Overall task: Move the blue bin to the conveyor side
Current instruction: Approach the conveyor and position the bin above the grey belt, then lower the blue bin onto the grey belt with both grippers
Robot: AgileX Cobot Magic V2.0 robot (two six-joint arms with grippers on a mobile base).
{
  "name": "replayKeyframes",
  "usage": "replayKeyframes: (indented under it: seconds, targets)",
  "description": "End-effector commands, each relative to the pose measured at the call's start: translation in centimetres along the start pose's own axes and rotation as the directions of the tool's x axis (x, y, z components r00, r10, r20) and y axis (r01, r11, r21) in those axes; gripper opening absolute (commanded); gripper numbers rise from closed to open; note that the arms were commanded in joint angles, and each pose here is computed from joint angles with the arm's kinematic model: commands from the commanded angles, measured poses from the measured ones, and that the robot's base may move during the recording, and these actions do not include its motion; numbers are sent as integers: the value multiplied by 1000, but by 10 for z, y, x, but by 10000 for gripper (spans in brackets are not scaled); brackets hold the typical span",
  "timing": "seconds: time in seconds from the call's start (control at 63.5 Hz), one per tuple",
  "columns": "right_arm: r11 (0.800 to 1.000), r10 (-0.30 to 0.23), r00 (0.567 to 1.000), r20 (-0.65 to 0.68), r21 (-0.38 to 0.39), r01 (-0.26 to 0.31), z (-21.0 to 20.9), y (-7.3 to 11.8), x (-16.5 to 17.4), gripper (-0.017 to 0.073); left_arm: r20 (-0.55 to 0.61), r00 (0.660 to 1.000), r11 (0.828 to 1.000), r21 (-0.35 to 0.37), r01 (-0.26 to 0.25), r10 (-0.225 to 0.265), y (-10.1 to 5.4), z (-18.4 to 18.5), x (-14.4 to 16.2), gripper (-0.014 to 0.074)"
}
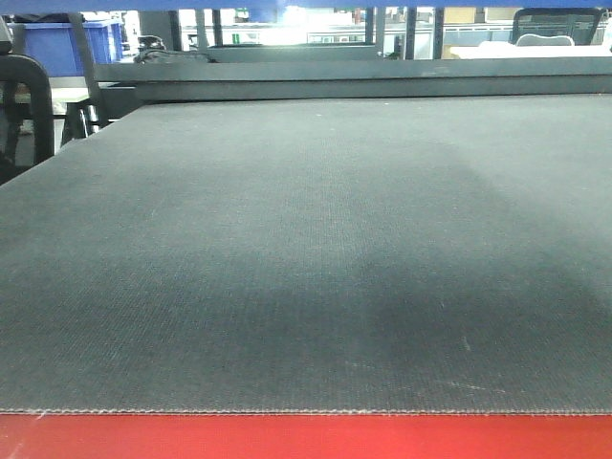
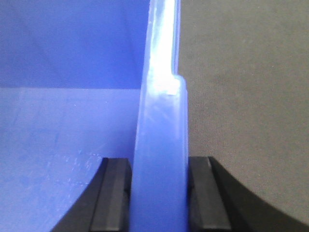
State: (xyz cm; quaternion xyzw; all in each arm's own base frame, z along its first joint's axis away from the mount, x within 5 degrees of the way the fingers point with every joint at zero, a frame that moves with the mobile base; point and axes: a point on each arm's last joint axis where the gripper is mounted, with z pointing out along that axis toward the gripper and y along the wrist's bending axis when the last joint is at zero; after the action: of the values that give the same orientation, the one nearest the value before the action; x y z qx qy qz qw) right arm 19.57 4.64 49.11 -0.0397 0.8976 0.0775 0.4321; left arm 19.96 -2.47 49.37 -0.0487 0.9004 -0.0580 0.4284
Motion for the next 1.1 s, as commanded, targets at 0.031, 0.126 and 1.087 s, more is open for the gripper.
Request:
replayKeyframes:
  seconds: [0.031,0.126,1.087]
  targets:
    - [999,-38,990,134,39,33,-13,-4,-10,-81,135,991,1000,-14,-18,20,2,-14,-10,-17]
    - [999,-38,990,134,39,33,-13,-4,-10,-81,156,987,1000,-9,-19,20,2,-14,-12,-17]
    - [998,-60,996,69,32,57,172,3,-36,-81,42,996,997,-13,-80,81,-15,175,-34,-17]
